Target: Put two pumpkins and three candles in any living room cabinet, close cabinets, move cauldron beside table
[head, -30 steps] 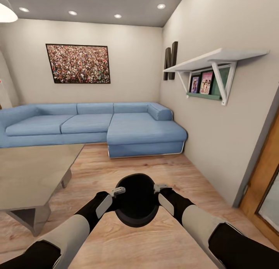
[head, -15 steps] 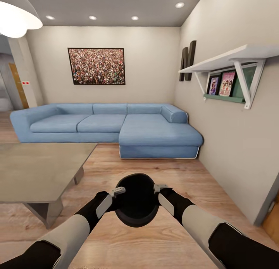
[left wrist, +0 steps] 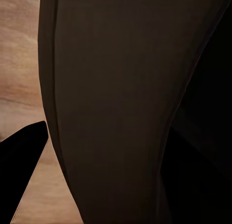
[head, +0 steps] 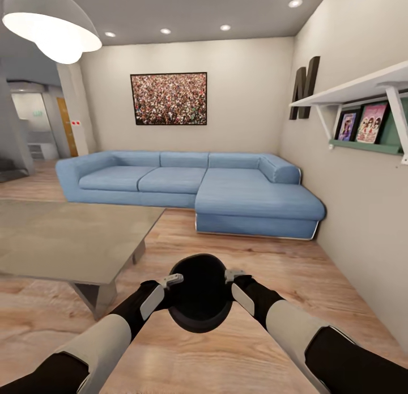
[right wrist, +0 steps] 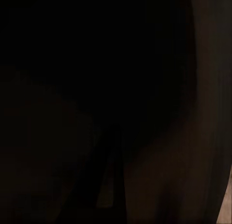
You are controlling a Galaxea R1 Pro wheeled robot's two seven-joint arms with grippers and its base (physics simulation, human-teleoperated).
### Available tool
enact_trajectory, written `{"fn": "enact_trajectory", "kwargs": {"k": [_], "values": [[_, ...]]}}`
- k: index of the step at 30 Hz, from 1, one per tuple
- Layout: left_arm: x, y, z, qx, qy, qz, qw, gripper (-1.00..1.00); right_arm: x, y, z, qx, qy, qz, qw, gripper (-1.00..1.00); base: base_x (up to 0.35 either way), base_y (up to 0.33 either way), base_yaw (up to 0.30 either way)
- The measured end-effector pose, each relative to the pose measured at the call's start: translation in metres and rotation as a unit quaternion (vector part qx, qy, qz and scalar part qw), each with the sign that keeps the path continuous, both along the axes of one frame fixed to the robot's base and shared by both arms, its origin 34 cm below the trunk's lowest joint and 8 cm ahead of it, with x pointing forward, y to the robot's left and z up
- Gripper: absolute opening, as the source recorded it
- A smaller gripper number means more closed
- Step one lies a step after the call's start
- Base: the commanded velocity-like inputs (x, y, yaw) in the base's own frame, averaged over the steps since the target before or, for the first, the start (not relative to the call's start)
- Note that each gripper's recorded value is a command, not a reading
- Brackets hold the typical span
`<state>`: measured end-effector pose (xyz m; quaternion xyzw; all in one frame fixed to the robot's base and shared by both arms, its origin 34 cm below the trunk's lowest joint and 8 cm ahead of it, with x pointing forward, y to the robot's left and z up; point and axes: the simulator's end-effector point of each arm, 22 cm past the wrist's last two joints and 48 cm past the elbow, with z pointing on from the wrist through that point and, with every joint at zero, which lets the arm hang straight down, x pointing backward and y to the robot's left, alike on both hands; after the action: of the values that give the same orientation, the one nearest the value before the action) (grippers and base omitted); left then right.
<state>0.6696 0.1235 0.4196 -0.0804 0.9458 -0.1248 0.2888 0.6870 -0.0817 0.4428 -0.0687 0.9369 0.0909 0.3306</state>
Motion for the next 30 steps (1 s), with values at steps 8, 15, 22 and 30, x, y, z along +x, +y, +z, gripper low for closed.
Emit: {"fn": "enact_trajectory", "kwargs": {"k": [8,15,22,30], "values": [[-0.0003,0.0,-0.0016,0.0,0.002,0.0,1.0,-1.0,-0.0002,0.0,-0.0017,0.0,0.001,0.0,1.0,-1.0,0.0,0.0,0.29],[-0.0005,-0.0002,-0.0028,0.0,0.003,0.0,1.0,-1.0,-0.0004,-0.0002,-0.0029,0.0,0.003,0.0,1.0,-1.0,0.0,-0.015,0.18],[-0.0004,-0.0002,-0.003,0.0,0.002,0.0,1.0,-1.0,-0.0003,-0.0002,-0.003,0.0,0.003,0.0,1.0,-1.0,0.0,-0.136,0.009],[-0.0005,-0.0002,-0.003,0.0,0.003,0.0,1.0,-1.0,-0.0004,-0.0002,-0.0031,0.0,0.003,0.0,1.0,-1.0,0.0,-0.164,0.0]]}}
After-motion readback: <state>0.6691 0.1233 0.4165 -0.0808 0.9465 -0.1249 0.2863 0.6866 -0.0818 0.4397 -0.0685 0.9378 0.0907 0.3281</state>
